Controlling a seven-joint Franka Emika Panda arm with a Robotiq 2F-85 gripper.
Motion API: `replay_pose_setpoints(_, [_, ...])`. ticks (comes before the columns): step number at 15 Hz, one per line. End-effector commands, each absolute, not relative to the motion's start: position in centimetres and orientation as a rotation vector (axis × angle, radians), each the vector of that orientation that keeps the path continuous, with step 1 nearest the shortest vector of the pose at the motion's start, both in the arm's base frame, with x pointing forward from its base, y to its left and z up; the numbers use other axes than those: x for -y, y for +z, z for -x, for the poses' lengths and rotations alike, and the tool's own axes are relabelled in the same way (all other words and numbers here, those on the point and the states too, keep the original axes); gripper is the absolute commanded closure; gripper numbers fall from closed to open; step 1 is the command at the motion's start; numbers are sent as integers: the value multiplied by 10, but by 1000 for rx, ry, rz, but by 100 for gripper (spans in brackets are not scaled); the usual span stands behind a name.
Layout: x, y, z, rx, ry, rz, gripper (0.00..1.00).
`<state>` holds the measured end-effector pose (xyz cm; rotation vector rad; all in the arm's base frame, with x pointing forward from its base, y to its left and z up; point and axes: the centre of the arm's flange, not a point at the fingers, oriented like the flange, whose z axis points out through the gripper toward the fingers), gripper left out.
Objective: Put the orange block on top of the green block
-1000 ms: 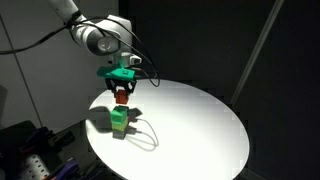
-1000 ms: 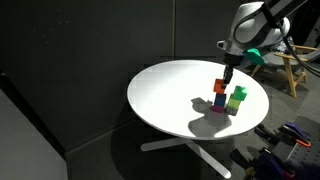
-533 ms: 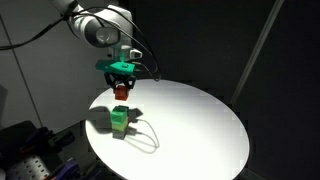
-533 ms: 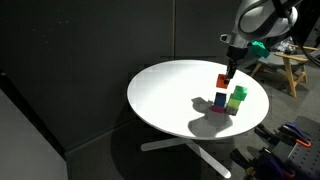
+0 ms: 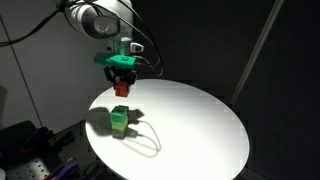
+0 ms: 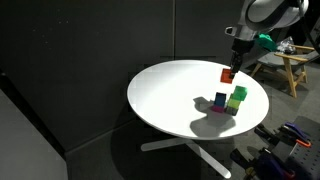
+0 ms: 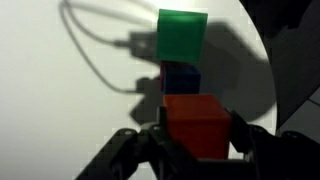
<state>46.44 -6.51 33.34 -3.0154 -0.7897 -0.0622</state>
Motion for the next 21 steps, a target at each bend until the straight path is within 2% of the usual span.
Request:
replay_pose_setpoints(1, [71,349,-448,789,-58,3034,66])
replay_pose_setpoints(21, [101,341,-402,723,-53,3041,66])
